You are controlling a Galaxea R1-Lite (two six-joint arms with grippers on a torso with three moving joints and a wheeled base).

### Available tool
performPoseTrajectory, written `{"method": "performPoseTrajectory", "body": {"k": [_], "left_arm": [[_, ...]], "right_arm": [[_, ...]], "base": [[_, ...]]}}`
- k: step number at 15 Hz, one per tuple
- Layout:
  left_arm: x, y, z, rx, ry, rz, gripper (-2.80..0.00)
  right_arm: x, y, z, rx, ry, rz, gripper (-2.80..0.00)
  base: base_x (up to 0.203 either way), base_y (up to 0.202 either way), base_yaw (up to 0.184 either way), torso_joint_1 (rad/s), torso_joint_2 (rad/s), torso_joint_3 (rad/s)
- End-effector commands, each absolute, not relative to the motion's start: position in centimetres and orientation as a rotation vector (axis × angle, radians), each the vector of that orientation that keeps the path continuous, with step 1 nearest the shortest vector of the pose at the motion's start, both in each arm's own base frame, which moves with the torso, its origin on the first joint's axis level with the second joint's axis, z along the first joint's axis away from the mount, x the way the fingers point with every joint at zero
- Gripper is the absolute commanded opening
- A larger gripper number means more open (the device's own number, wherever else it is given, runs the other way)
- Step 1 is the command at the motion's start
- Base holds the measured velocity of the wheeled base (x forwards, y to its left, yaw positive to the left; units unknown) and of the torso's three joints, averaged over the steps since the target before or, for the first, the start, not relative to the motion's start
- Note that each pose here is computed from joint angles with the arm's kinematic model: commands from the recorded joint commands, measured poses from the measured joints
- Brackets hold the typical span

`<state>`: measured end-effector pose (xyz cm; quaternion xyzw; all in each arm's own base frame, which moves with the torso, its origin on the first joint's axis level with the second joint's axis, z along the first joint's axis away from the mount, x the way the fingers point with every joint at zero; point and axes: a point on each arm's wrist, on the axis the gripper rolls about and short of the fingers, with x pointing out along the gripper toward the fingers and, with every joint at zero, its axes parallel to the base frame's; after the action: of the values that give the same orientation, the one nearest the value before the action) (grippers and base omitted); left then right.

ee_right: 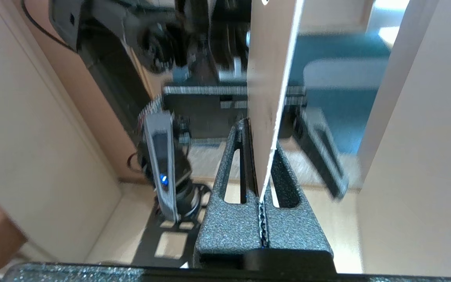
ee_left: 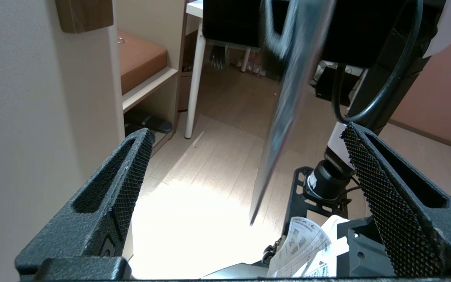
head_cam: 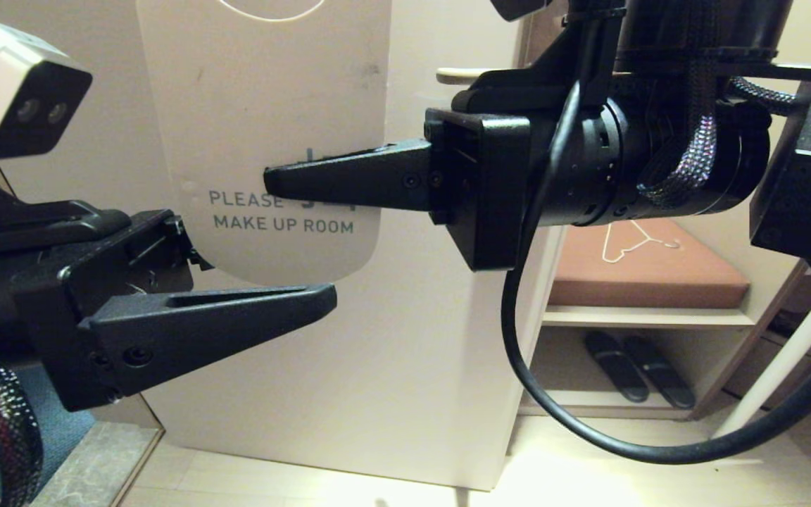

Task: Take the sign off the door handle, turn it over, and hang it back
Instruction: Hand it to the other hand

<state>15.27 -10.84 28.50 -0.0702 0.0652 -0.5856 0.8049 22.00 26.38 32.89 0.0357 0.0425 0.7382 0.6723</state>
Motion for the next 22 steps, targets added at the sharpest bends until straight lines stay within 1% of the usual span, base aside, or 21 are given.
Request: {"method": "performPoseTrajectory", "body": {"k": [1, 17, 18, 22], "left_arm": [[15.2, -10.82, 28.49, -0.151, 0.14, -1.258, 0.0], [15.02, -10.84, 28.32, -0.152, 0.153, -1.262, 0.0], [15.02, -10.84, 28.32, -0.151, 0.152, -1.261, -2.8], [14.92, -10.82, 28.35, -0.154, 0.155, -1.266, -2.8]], "right_arm": [[21.89, 26.57, 32.74, 0.081, 0.099, 1.673, -2.8], [21.29, 27.01, 32.63, 0.077, 0.1, 1.694, -2.8], [21.25, 27.05, 32.57, 0.077, 0.103, 1.696, -2.8], [21.25, 27.05, 32.57, 0.077, 0.103, 1.696, -2.8]], "base": [[0.0, 0.0, 0.0, 0.0, 0.0, 0.0], [0.0, 0.0, 0.0, 0.0, 0.0, 0.0], [0.0, 0.0, 0.0, 0.0, 0.0, 0.0], [0.0, 0.0, 0.0, 0.0, 0.0, 0.0]]}}
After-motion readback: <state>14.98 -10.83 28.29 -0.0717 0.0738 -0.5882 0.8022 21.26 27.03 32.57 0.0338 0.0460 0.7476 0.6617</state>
